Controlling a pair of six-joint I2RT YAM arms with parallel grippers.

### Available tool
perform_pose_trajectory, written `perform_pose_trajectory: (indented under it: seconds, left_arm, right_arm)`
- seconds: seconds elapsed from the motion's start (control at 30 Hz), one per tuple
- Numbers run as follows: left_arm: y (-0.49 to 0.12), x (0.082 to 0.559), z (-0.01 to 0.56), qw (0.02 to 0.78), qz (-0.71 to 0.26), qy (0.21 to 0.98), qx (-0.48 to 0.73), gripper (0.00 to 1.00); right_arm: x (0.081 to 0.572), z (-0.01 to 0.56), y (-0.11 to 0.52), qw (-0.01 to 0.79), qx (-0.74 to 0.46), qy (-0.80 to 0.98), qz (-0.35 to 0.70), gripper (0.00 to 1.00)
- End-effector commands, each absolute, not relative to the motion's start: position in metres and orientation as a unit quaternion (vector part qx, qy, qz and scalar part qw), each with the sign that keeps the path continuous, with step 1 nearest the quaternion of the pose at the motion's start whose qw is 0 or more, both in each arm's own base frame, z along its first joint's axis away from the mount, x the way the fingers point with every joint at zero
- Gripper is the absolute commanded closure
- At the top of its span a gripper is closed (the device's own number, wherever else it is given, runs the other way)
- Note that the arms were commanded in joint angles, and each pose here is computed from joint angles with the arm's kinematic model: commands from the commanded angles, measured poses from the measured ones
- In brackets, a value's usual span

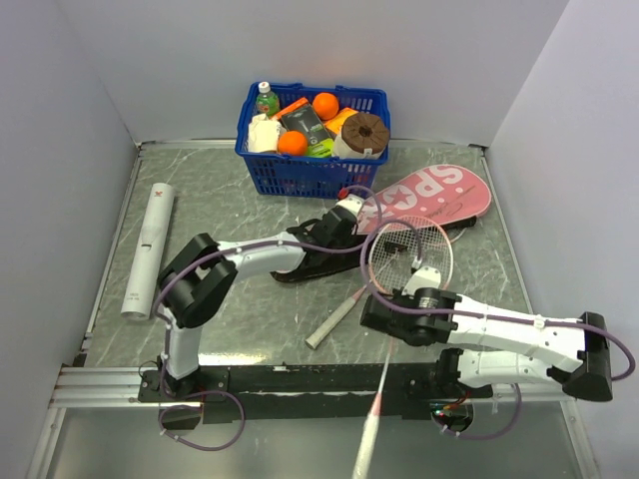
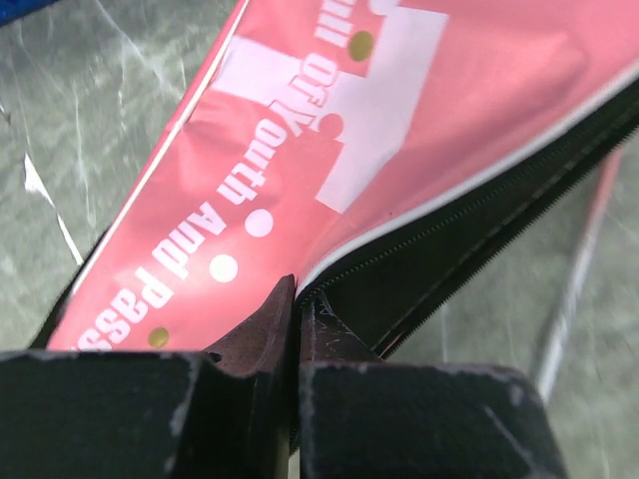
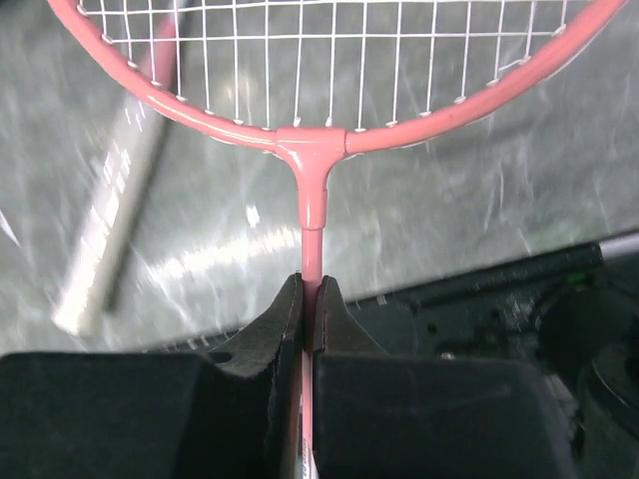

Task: Pack up the badminton gear

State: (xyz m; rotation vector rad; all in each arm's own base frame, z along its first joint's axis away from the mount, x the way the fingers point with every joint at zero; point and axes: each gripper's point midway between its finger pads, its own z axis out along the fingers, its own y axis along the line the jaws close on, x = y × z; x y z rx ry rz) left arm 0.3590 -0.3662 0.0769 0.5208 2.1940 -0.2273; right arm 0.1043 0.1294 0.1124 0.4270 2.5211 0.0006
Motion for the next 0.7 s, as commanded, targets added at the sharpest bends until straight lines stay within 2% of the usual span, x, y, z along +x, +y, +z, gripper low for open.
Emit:
perform_pose_trajectory:
  seconds: [0.0, 0.27, 0.67]
  left_arm:
    - [-0.367, 0.345, 0.115, 0.443, -0.139, 0.866, 0.184, 0.99]
    - [-0.368, 0.341, 0.103, 0.423, -0.132, 0.873, 0.205, 0.99]
    - [-0.388, 0.356, 0.108, 0.426, -0.141, 0.868, 0.213, 0.99]
  right_arm:
    - [0.136, 0.118, 0.139, 0.325, 0.154, 0.932, 0.038, 1.0]
    - [0.127, 0.115, 0.151, 0.305, 0.14, 0.94, 0.066, 1.0]
    - [0.062, 0.097, 0.126, 0.225, 0.08, 0.968, 0.071, 1.0]
